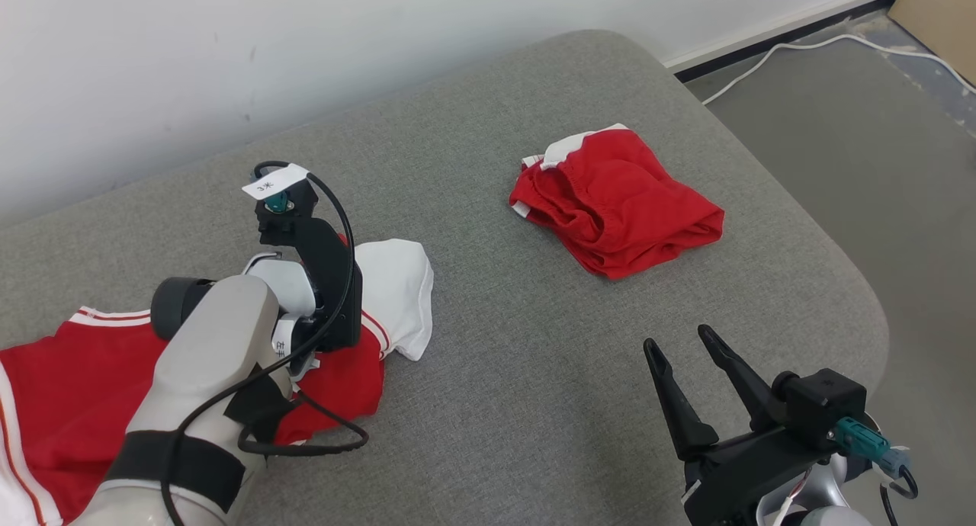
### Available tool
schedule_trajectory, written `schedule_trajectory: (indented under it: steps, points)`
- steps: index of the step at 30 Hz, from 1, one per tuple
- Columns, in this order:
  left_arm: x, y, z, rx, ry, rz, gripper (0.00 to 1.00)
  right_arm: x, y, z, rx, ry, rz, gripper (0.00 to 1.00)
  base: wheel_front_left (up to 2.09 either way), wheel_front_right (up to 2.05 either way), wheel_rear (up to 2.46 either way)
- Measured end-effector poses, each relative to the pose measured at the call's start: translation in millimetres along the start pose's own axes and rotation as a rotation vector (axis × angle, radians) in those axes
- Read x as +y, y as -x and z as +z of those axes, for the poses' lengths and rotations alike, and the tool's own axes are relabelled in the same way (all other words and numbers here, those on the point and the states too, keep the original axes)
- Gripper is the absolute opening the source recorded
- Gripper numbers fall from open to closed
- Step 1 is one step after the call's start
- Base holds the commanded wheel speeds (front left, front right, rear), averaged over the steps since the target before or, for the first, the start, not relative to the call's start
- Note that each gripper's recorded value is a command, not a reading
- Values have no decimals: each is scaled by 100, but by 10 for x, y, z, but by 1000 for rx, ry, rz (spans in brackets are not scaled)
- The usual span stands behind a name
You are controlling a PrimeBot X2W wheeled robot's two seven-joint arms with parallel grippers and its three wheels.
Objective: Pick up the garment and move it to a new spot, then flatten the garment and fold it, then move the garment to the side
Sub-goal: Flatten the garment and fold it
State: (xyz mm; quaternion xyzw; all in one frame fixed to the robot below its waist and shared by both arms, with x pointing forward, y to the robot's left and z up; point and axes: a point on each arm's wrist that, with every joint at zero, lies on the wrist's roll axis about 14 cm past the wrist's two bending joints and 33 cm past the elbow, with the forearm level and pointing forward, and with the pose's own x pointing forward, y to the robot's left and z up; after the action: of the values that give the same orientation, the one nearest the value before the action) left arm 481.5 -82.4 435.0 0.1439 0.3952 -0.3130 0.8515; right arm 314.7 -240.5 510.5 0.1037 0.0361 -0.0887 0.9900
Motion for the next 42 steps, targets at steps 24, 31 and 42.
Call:
schedule_trajectory:
  steps: [24, 31, 42]
  points:
    - [8, -240, -96, 41, -31, 2, 2, -40, -65, -86, 19, 2, -18, 100, 0, 0, 0]
    - [41, -219, -69, 29, -39, 10, 0, -39, -95, -98, 17, -7, -21, 100, 0, 0, 0]
    - [76, -102, 252, -79, -52, 16, 100, 52, -144, -93, 10, -12, 8, 100, 0, 0, 0]
